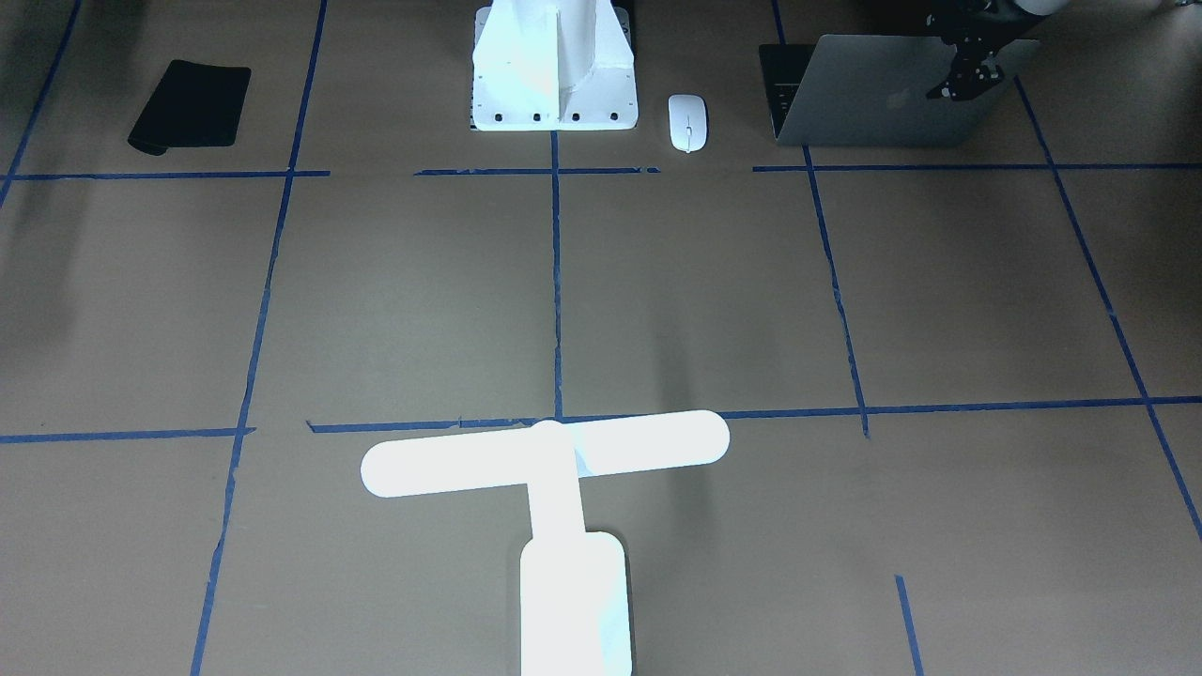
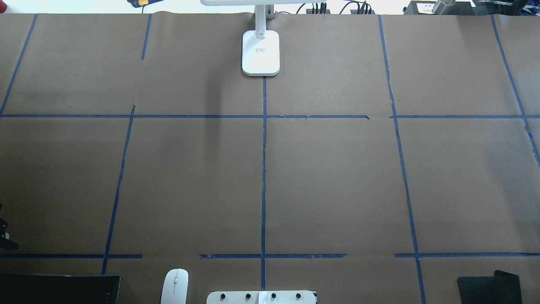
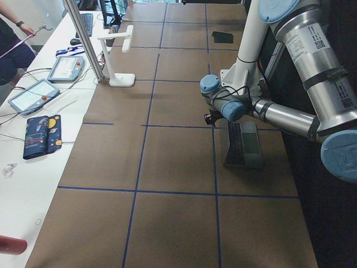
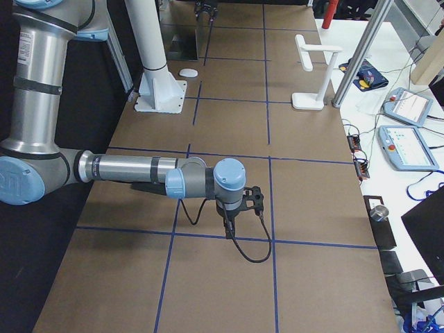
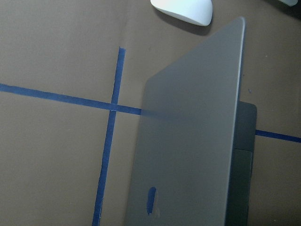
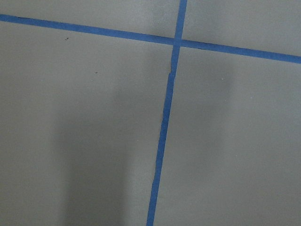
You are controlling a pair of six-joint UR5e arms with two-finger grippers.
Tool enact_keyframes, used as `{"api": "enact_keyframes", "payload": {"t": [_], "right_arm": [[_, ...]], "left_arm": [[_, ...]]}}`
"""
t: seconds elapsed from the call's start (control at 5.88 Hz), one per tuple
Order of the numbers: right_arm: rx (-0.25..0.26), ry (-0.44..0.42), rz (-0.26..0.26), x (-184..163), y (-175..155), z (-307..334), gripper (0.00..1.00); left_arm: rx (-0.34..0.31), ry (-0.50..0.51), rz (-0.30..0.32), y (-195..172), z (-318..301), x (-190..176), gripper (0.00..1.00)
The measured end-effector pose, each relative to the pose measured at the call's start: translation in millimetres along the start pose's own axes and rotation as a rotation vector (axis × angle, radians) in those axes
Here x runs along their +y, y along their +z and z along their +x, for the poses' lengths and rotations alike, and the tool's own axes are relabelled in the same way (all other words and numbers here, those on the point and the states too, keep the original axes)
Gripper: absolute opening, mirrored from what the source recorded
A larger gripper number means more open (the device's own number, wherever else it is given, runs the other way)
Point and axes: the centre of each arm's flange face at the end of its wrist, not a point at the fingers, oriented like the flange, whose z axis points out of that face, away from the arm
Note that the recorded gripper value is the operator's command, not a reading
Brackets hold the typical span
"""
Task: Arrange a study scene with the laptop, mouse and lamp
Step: 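Carry the grey laptop with the left gripper out over the table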
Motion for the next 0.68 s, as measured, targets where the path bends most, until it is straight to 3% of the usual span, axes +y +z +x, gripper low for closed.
{"api": "enact_keyframes", "payload": {"t": [0.34, 0.68], "right_arm": [[0.000, -0.001, 0.001, 0.1, -0.4, -0.4, 1.00], [0.001, -0.003, 0.004, -0.7, -1.8, -1.3, 1.00]], "left_arm": [[-0.009, 0.035, -0.002, 2.4, -2.1, -5.6, 0.04], [-0.046, 0.131, 0.006, -6.6, -7.2, -5.6, 0.00]]}}
